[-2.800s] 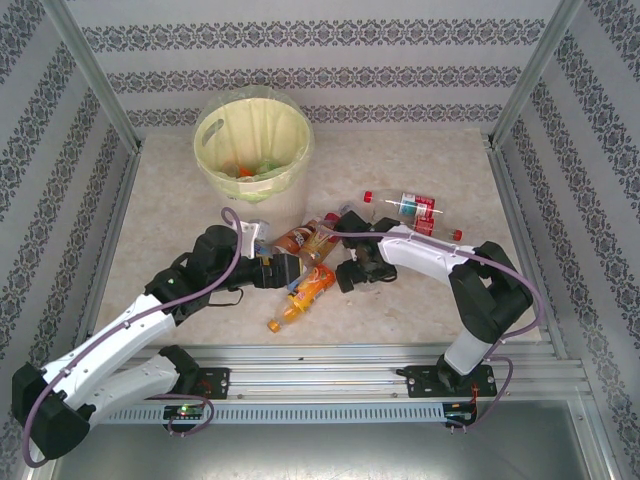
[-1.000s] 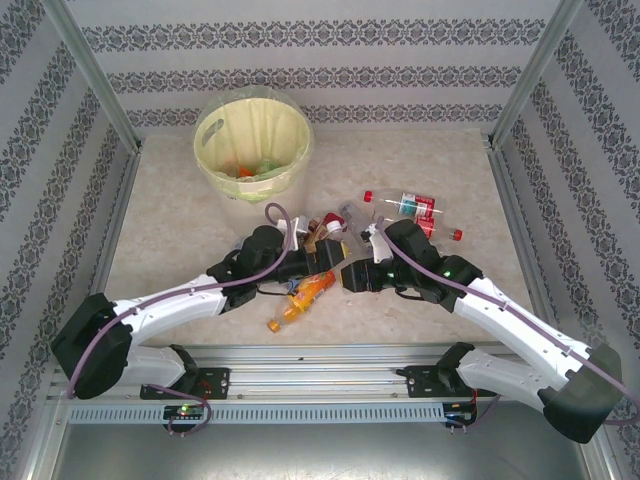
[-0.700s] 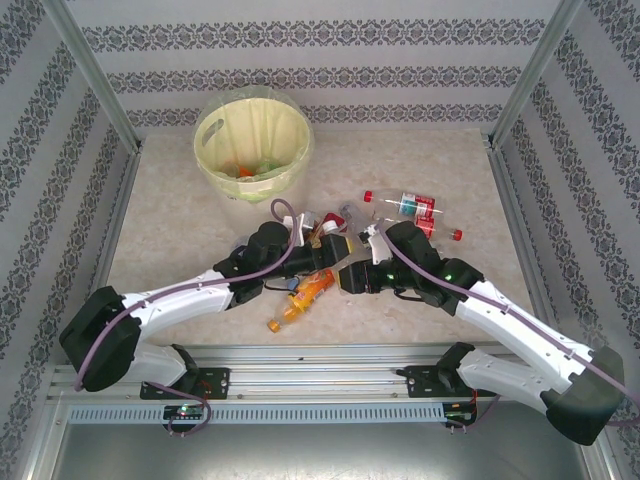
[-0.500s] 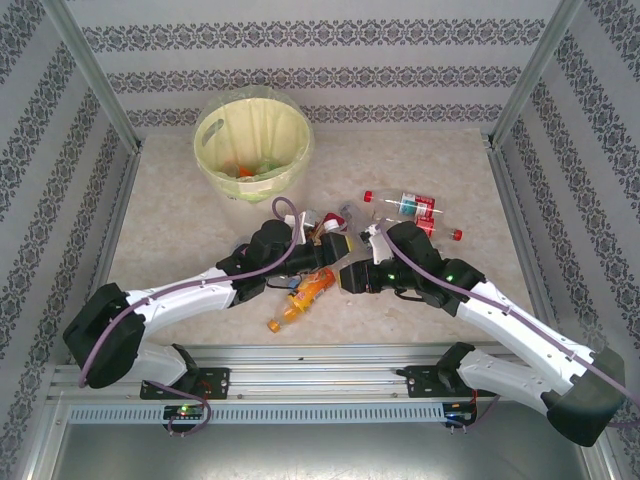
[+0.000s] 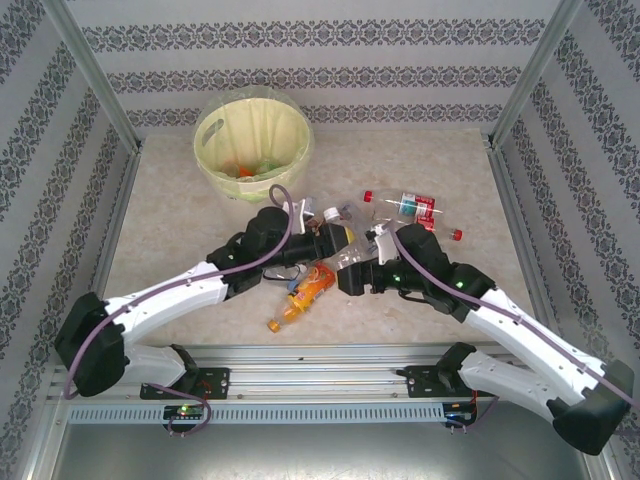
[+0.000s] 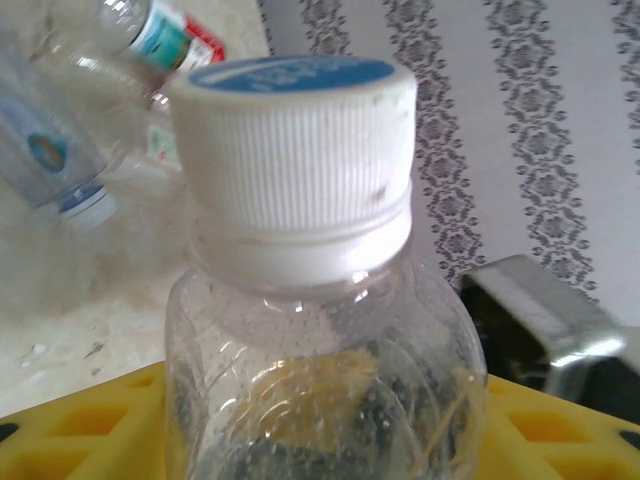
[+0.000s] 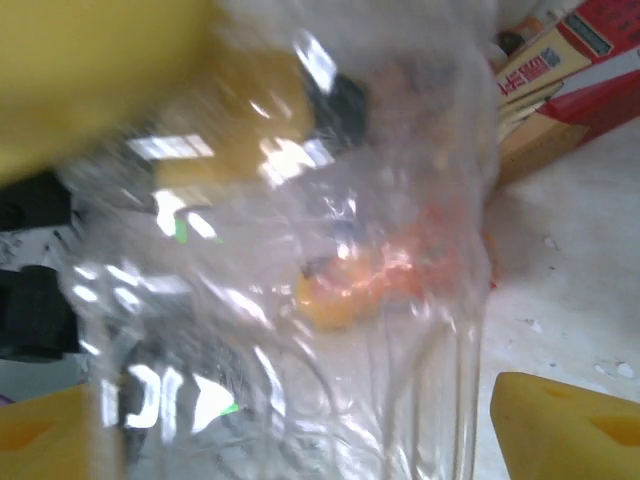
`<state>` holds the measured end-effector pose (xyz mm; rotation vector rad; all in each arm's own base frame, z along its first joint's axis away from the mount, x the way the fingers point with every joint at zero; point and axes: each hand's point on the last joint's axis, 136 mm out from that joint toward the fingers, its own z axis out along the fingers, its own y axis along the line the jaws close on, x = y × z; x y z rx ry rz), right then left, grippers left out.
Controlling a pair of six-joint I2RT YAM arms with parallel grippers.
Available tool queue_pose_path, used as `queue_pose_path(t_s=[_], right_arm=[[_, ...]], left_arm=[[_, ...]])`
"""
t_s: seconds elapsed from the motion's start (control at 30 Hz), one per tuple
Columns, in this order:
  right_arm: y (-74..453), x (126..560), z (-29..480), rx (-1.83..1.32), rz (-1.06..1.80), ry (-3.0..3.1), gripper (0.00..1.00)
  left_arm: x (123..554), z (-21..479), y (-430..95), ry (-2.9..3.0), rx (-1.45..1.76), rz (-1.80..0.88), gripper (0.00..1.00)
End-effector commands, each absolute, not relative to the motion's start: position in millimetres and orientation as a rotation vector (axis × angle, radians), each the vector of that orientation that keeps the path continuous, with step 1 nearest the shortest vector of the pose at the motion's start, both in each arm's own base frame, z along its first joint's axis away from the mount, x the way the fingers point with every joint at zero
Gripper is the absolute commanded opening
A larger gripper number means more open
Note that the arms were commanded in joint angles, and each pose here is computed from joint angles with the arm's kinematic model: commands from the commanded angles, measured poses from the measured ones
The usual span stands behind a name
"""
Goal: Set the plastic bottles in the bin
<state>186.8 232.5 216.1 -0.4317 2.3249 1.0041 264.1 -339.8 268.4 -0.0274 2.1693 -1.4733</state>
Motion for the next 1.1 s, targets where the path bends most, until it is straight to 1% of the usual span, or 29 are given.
queue_pose_path(t_s=[0.0, 0.13, 0.27, 0.4, 0.57, 0.8, 0.9, 1.07], right_arm=[[229, 182, 261, -0.429, 1.047, 2.197, 0.93], [221, 179, 296, -0.419, 1.047, 2.102, 0.97], [213, 179, 326, -0.401, 1.034, 2.026, 0.98], [211, 179, 342, -0.392, 1.036, 1.994, 0.98], [206, 178, 349, -0.381, 1.025, 1.970, 0.98], [198, 173, 368, -0.365, 1.034, 1.887, 0.98], [193, 173, 378, -0.359, 1.024, 1.837, 0.98], [186, 173, 400, -0.359, 0.996, 1.744, 0.98]], left_arm=[[259, 307, -325, 2.140, 0.110, -1.369, 0.56], [262, 332, -306, 2.170, 0.212, -1.185, 0.56], [276, 363, -278, 2.173, 0.279, -0.972, 0.56], [300, 397, -249, 2.157, 0.294, -0.785, 0.56], [335, 426, -208, 2.154, 0.258, -0.540, 0.56], [393, 442, -168, 2.141, 0.218, -0.248, 0.56], [416, 437, -159, 2.157, 0.209, -0.176, 0.57], [444, 413, -153, 2.206, 0.192, -0.132, 0.57]])
